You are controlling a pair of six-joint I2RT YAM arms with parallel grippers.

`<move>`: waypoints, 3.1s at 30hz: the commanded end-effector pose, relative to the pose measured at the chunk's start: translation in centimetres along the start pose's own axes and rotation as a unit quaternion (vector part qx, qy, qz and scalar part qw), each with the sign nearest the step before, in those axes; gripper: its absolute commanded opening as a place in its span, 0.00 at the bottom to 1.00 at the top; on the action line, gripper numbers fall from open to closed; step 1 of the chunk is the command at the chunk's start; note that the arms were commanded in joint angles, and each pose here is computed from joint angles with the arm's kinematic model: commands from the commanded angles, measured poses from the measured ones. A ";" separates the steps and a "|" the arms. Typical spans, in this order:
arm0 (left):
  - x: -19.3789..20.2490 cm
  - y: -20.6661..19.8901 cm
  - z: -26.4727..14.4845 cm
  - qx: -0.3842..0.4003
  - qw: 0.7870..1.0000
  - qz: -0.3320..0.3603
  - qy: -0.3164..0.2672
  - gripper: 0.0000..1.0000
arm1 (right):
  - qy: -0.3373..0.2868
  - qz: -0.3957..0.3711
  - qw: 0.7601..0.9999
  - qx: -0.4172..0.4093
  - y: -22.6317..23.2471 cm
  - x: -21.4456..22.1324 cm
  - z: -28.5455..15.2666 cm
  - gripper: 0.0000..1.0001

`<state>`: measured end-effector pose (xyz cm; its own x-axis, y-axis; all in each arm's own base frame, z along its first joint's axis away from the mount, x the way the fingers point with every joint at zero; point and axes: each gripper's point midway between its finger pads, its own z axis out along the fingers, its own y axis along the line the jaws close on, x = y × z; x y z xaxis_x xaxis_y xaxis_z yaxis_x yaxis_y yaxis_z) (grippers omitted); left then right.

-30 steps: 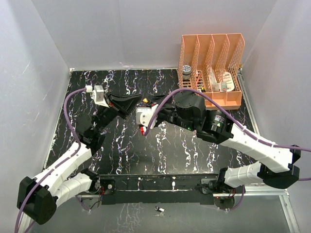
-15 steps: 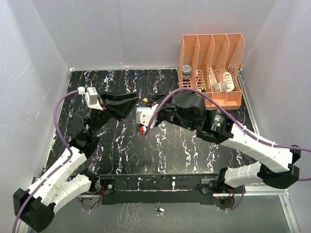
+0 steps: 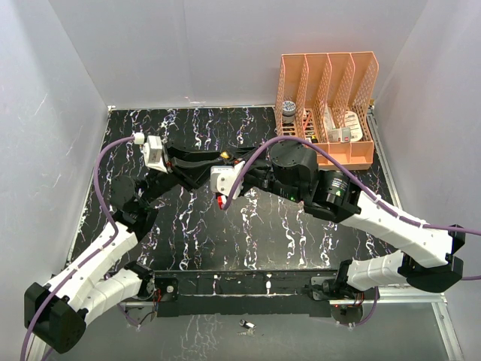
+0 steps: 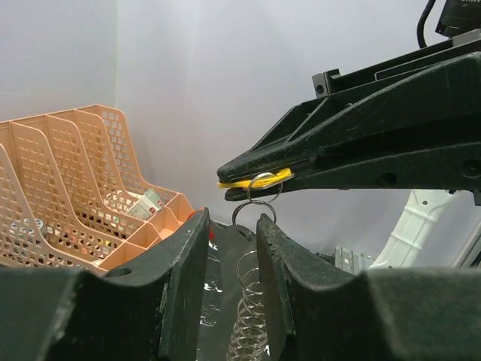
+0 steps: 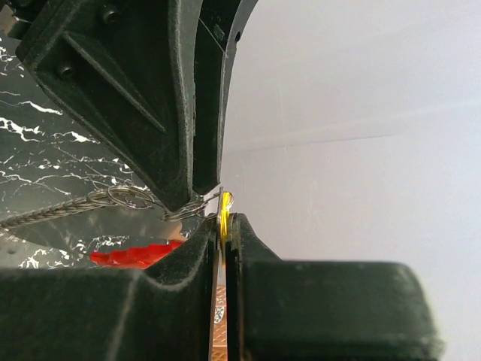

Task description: Remove the keys from the keyring

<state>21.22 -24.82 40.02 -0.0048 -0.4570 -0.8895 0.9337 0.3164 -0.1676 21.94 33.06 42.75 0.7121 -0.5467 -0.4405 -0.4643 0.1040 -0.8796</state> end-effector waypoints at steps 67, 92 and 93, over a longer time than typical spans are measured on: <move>-3.7 2.0 1.6 -0.046 0.995 -0.028 -0.082 0.00 | -0.041 -0.004 0.996 0.078 -3.4 -1.7 -1.5 0.01; -7.2 1.8 2.0 -0.026 0.982 -0.039 -0.180 0.00 | -0.037 0.028 0.998 0.034 0.5 -0.8 1.1 0.00; -7.3 1.8 2.0 -0.026 0.982 -0.040 -0.183 0.00 | -0.036 0.030 0.998 0.031 0.7 -0.7 1.2 0.00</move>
<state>24.59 -24.30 43.31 -0.0224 -0.6656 -0.7460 0.9009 0.3101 -0.3037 22.61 33.61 42.57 0.7098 -0.5263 -0.4681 -0.4437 0.1821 -0.8775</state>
